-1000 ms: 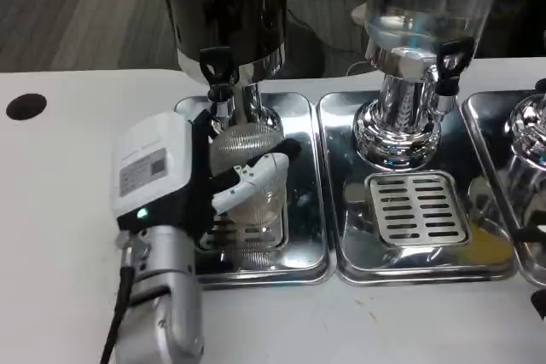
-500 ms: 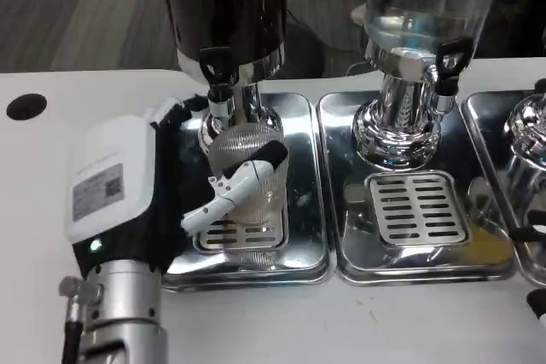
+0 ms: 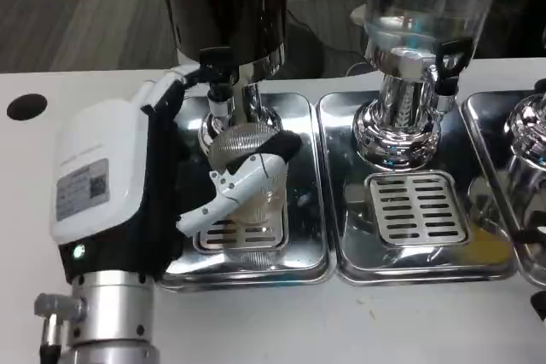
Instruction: Grasp the cup under the faucet to collect the drink, then remove the cup.
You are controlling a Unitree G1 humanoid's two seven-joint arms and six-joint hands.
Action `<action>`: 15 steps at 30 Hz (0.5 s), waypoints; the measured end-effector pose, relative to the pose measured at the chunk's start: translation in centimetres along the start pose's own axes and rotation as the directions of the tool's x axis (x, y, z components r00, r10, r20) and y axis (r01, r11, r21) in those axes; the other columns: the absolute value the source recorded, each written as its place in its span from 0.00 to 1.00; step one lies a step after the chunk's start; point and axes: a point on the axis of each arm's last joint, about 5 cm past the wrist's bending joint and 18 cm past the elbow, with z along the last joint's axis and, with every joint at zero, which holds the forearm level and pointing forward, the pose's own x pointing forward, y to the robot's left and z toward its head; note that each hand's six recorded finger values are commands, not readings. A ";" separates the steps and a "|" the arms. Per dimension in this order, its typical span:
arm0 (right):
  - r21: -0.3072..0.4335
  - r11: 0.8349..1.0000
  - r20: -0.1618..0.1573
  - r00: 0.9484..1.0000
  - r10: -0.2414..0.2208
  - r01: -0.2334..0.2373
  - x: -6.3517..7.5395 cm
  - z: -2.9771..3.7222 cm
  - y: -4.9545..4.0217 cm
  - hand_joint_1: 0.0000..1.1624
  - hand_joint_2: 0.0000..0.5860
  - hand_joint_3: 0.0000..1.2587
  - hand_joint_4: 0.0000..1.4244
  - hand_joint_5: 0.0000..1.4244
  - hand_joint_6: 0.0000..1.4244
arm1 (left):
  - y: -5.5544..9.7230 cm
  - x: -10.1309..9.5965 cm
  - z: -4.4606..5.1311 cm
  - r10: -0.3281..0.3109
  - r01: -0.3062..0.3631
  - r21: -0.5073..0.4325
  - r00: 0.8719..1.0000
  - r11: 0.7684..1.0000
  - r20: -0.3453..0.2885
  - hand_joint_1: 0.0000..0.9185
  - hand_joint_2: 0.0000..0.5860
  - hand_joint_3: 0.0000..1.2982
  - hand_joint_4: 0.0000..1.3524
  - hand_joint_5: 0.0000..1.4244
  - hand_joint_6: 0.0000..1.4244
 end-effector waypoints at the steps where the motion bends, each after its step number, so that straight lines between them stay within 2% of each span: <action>1: 0.001 1.000 -0.002 1.000 0.001 -0.001 -0.1 0.00 0.02 0.40 0.58 0.22 0.07 0.05 0.00 | 0.0 0.0 0.10 0.003 -0.003 -0.006 1.000 1.000 0.008 0.10 0.09 0.25 0.19 0.53 0.61; 6: 0.004 1.000 -0.002 1.000 0.001 -0.001 -0.2 0.00 0.00 0.40 0.58 0.22 0.07 0.05 0.00 | 0.3 0.1 0.45 0.010 -0.010 -0.018 1.000 1.000 0.025 0.10 0.10 0.22 0.16 0.53 0.61; 12: 0.002 1.000 0.003 1.000 0.002 -0.002 -0.2 0.02 -0.07 0.41 0.59 0.21 0.07 0.05 0.00 | 0.9 1.8 0.91 0.023 -0.022 -0.024 0.999 0.999 0.047 0.10 0.10 0.21 0.15 0.54 0.62; 15: -0.001 1.000 0.003 1.000 -0.002 0.002 -0.2 0.02 -0.20 0.41 0.59 0.21 0.07 0.05 0.00 | 0.8 2.3 0.99 0.004 -0.003 -0.021 0.999 1.000 0.043 0.10 0.10 0.21 0.15 0.55 0.62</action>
